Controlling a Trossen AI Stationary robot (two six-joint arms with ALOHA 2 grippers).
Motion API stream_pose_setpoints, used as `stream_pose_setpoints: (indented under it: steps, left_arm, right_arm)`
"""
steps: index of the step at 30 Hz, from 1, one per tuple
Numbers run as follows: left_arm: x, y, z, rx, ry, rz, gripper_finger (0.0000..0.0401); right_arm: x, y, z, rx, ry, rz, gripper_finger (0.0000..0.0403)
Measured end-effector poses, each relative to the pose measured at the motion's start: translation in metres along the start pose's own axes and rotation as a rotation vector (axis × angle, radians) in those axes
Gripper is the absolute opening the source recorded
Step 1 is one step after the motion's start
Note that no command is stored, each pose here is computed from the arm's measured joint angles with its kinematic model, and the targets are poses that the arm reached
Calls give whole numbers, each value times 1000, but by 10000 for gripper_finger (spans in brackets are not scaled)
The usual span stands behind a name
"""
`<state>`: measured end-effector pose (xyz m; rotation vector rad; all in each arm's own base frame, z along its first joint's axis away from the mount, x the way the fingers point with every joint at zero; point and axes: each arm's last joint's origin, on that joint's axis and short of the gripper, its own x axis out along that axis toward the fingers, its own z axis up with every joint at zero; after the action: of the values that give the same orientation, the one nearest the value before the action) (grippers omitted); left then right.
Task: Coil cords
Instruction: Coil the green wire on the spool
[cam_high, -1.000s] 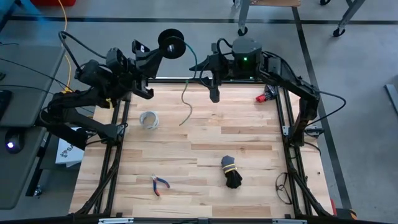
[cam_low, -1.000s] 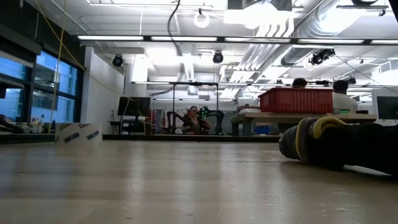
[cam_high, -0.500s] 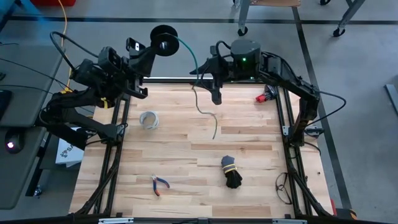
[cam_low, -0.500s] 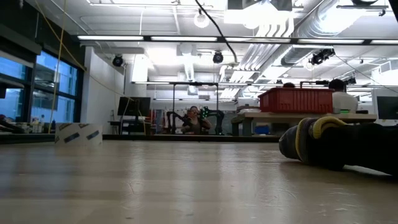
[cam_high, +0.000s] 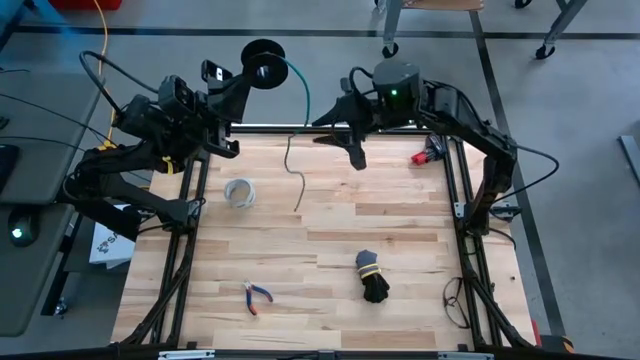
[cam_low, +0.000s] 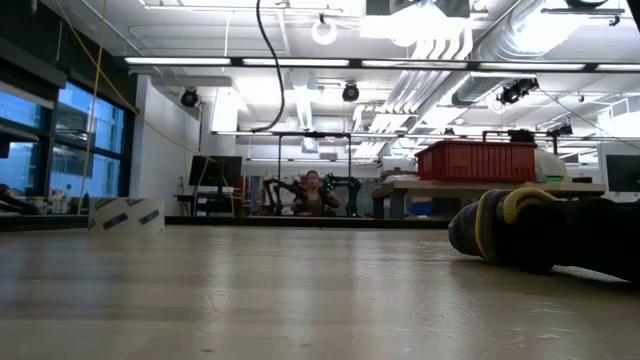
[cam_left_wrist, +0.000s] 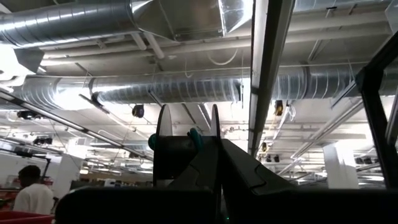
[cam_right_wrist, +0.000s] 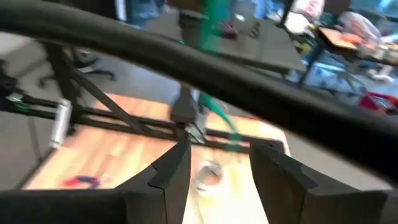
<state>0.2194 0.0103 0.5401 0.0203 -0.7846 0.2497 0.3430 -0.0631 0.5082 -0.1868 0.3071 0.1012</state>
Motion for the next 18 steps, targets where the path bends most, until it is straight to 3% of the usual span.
stream_pose_setpoints:
  steps: [7, 11, 18]
  left_arm:
    - [0, 0, 0, 2, 0, 2, 1]
    - [0, 0, 0, 3, 0, 2, 1]
    - [0, 0, 0, 9, 0, 2, 1]
  right_arm:
    - [1, 5, 14, -35, -119, -11, 157]
    - [2, 5, 15, -41, -121, -50, 157]
    - [3, 9, 14, -1, -114, -21, 154]
